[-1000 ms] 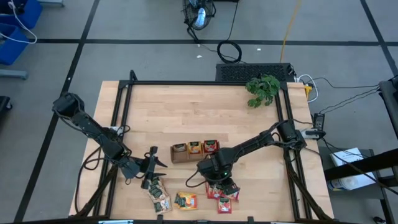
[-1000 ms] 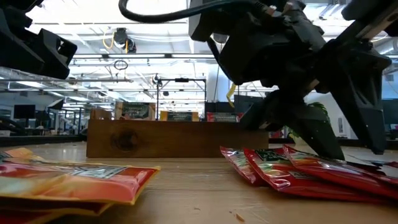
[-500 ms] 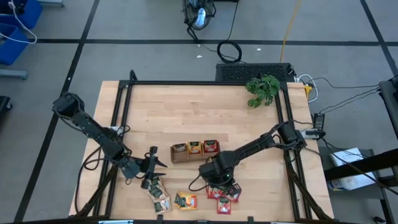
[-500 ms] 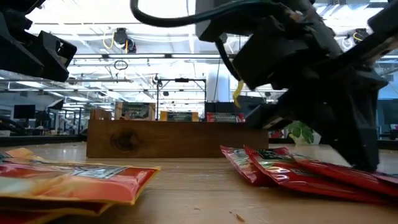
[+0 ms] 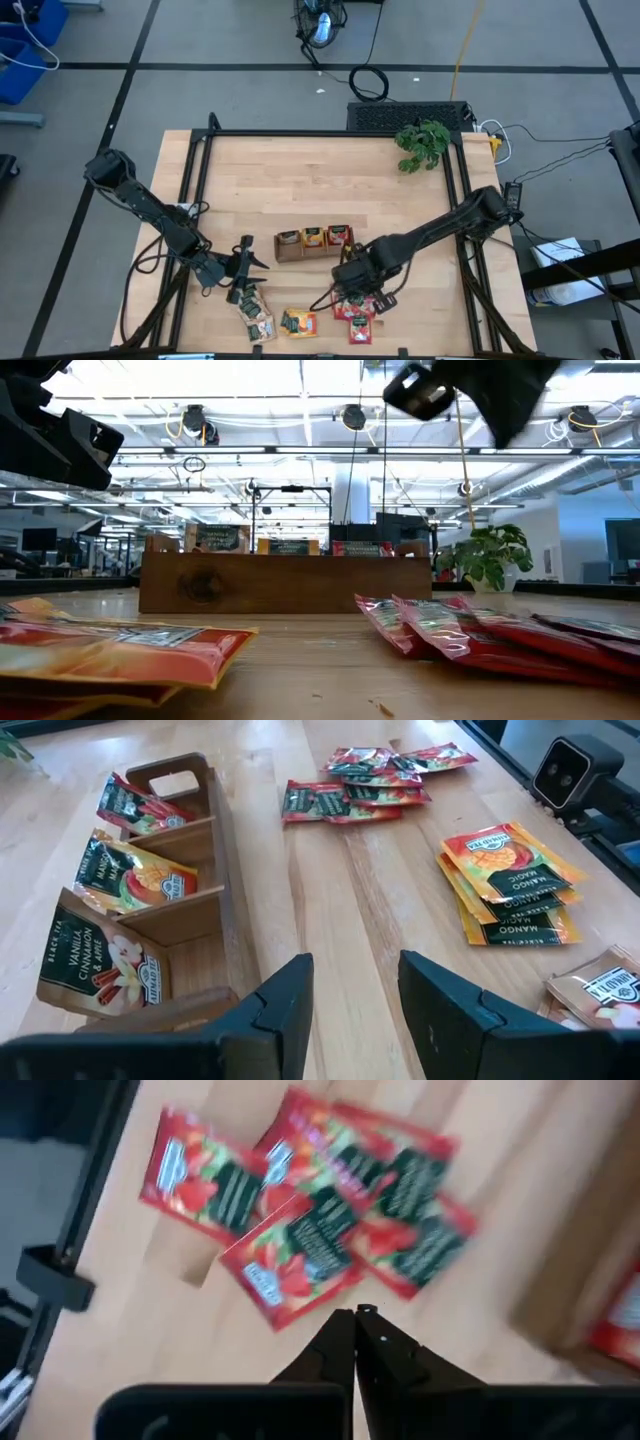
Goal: Pick & Place Tea
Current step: Put the red tea bag into the right section of the wooden organizer
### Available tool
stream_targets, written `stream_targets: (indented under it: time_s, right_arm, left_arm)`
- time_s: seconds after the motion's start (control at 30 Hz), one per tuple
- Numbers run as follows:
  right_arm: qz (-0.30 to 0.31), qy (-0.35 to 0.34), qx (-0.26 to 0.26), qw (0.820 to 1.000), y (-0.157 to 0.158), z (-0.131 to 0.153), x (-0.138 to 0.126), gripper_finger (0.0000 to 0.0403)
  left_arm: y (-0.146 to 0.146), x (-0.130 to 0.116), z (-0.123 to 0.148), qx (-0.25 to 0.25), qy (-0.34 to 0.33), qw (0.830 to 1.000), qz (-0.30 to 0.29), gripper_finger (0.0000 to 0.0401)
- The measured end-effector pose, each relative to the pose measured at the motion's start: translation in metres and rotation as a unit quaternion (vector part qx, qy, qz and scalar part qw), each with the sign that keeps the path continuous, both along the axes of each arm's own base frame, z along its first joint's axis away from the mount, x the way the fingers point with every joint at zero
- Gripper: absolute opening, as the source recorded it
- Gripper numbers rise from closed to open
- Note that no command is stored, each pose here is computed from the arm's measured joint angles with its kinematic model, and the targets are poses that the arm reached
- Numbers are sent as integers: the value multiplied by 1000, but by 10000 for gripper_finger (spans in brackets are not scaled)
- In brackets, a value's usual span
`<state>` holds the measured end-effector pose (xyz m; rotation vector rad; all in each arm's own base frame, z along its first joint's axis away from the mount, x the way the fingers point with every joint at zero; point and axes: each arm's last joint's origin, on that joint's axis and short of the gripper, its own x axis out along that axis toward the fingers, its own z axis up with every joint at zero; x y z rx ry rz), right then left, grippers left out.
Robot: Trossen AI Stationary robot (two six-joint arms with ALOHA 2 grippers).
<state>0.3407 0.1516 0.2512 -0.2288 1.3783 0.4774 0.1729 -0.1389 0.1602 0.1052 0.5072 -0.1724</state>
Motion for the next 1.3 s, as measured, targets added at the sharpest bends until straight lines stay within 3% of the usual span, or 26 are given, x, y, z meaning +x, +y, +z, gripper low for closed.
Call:
stream_targets:
  time_s: [0.2, 0.5, 0.7, 0.8, 0.93, 1.03, 1.3]
  right_arm:
    - [-30, -11, 4, 999, -15, 9, 2, 0]
    - [-34, -16, 16, 999, -8, -38, -3, 14]
    - [-15, 7, 93, 995, -3, -66, -13, 55]
    - [-16, -15, 124, 992, -6, -72, -8, 92]
    - [-15, -57, 75, 995, -11, -73, -4, 146]
    - [-2, -55, 66, 996, -11, -77, -3, 176]
    - [17, -20, 82, 996, -9, -98, 0, 179]
  left_arm:
    - [0, 0, 0, -6, 1, 1000, 3, 152]
    - [-2, 2, 4, -32, -15, 999, 9, 152]
    - [-2, 2, 4, -29, -16, 999, 7, 152]
    - [-2, 2, 4, -29, -16, 999, 7, 152]
    - [-2, 2, 4, -26, -16, 1000, 5, 152]
    - [-2, 2, 4, -21, -17, 1000, 3, 152]
    - [-1, 1, 2, -6, -9, 1000, -1, 152]
